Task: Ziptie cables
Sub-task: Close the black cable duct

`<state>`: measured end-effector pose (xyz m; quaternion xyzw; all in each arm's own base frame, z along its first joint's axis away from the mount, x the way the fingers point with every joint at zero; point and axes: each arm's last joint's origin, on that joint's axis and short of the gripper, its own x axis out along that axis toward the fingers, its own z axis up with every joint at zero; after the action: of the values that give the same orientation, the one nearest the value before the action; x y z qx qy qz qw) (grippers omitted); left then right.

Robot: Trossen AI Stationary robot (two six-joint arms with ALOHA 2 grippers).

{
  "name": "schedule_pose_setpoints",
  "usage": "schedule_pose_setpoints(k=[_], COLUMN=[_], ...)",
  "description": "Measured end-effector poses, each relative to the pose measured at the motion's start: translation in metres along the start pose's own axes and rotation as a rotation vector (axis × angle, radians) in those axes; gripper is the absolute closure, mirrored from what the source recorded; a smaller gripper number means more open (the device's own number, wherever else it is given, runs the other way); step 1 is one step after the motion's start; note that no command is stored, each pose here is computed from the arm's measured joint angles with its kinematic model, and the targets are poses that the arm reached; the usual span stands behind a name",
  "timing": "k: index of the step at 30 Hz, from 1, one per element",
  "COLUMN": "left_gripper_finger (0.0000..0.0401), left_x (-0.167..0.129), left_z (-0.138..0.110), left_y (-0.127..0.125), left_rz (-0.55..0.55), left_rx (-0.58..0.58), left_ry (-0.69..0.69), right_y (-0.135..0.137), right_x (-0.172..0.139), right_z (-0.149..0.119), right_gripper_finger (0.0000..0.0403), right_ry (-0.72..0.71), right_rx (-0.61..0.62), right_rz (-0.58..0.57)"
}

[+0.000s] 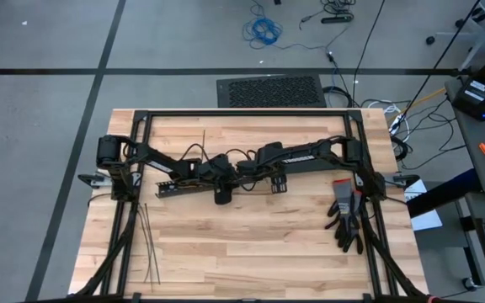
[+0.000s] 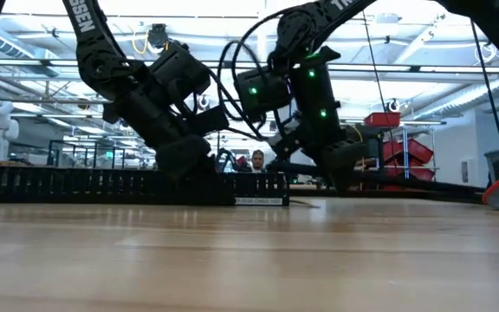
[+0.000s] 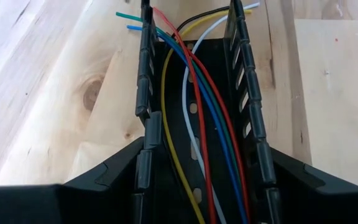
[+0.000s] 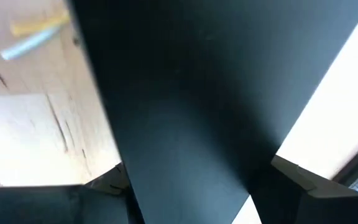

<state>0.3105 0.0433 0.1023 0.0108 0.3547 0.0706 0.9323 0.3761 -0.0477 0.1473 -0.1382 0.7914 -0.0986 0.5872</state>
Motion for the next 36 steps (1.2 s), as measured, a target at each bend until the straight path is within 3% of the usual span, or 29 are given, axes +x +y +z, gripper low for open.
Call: schedule_pose_setpoints(k=[36], left_gripper_finger=[0.015], left_x=[0.0], left_z=[0.002], left_y=[0.001], left_rz=[0.022], left_rx=[-0.028], left_ry=[-0.011], right_y=[0.004], right_x=[0.01], right_z=[0.005], right_gripper_finger=[0.0192], right_ry=[0.06], right_rx=[-0.005], right_rz=[0.008])
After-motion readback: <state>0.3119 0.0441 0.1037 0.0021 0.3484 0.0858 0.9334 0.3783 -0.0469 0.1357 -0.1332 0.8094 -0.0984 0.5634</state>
